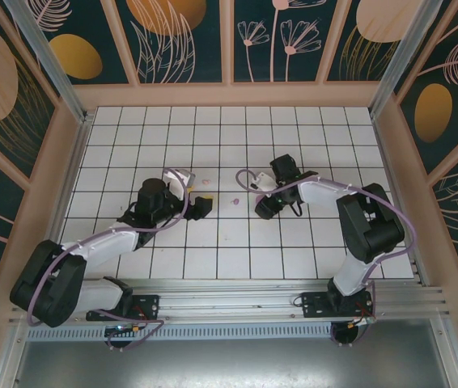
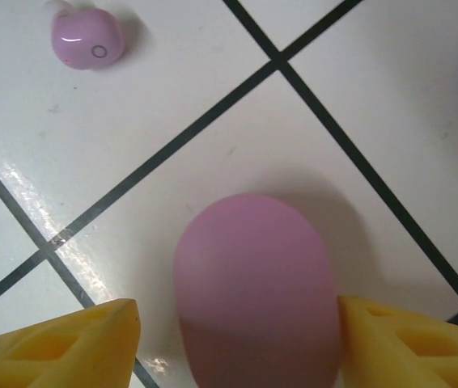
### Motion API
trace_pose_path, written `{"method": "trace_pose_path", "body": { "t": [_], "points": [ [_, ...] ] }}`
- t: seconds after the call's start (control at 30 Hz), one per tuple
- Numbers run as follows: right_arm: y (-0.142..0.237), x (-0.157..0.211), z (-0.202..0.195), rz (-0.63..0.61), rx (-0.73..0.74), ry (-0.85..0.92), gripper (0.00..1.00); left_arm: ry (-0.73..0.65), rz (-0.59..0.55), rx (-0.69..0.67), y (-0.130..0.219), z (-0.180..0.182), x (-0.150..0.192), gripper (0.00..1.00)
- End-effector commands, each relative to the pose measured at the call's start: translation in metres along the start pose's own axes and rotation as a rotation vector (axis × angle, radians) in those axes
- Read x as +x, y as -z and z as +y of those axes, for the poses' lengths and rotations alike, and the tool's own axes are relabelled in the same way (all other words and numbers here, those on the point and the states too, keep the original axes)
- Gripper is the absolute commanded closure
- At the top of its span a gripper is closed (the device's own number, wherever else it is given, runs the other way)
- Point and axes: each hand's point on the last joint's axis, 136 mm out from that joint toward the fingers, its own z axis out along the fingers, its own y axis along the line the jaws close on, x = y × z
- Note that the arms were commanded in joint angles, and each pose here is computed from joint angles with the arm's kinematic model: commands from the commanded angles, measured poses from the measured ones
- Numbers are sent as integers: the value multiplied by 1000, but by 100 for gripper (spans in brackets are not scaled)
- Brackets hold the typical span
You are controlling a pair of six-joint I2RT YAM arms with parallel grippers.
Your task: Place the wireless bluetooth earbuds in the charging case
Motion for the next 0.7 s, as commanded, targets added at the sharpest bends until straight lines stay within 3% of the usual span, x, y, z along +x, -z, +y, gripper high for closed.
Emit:
{"method": "trace_pose_path", "body": {
  "t": [0.0,0.27,0.43,0.67],
  "points": [
    [-9,10,8,43,-41,16,34,-35,6,-18,7,0,3,11],
    [-16,19,11,113,-60,-2,54,-83,-40,-16,16,-3,-3,11],
    [-3,8,9,77,-30,8,68,-190,-100,37,27,-16,-9,15],
    [33,-27,28,-10,12,98,74,-321,-176,201,39,-49,-16,18]
  ]
}}
